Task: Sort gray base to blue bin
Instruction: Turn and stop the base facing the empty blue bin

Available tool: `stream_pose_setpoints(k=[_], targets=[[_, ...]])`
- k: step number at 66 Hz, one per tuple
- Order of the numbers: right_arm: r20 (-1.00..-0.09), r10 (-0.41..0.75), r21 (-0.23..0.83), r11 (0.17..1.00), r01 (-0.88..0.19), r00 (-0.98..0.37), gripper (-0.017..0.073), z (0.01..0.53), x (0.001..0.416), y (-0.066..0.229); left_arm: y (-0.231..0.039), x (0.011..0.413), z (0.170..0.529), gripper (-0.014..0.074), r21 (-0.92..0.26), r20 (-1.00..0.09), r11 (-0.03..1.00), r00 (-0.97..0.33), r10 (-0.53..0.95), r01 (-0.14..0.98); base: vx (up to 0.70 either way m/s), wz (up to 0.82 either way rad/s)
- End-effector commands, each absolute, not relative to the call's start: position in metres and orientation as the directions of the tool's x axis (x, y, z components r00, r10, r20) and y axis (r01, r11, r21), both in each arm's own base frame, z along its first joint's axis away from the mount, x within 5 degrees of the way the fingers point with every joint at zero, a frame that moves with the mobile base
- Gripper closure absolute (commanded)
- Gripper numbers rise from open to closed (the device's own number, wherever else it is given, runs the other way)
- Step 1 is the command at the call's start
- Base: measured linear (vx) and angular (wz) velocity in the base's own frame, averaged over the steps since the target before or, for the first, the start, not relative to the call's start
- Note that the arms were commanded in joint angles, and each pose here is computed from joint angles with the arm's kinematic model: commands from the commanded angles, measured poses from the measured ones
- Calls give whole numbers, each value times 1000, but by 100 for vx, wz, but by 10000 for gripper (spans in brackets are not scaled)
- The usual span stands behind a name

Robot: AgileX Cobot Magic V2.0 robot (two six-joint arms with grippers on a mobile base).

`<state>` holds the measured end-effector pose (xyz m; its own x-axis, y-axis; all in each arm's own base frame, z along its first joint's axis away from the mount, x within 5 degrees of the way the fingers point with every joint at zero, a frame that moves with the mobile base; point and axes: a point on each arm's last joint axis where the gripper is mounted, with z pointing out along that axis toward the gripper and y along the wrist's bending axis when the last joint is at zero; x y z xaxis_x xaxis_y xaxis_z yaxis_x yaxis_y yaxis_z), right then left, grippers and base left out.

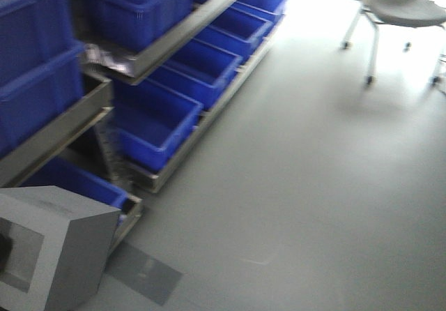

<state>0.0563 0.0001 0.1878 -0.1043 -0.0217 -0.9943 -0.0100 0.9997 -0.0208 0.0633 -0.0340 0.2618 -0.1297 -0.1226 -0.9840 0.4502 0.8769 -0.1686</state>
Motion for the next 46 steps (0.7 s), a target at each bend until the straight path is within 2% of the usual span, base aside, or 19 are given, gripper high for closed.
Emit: stream_pose_setpoints(k=[1, 46], targets=[[-999, -32, -32, 999, -8, -33, 568, 190, 56, 0, -32, 64, 283, 599, -181, -981, 871, -15, -196, 457, 24, 85], [-999, -32, -32, 999, -8, -33, 568, 190, 56, 0, -32, 64, 283, 599, -181, -981, 871, -15, -196, 457, 21, 81]])
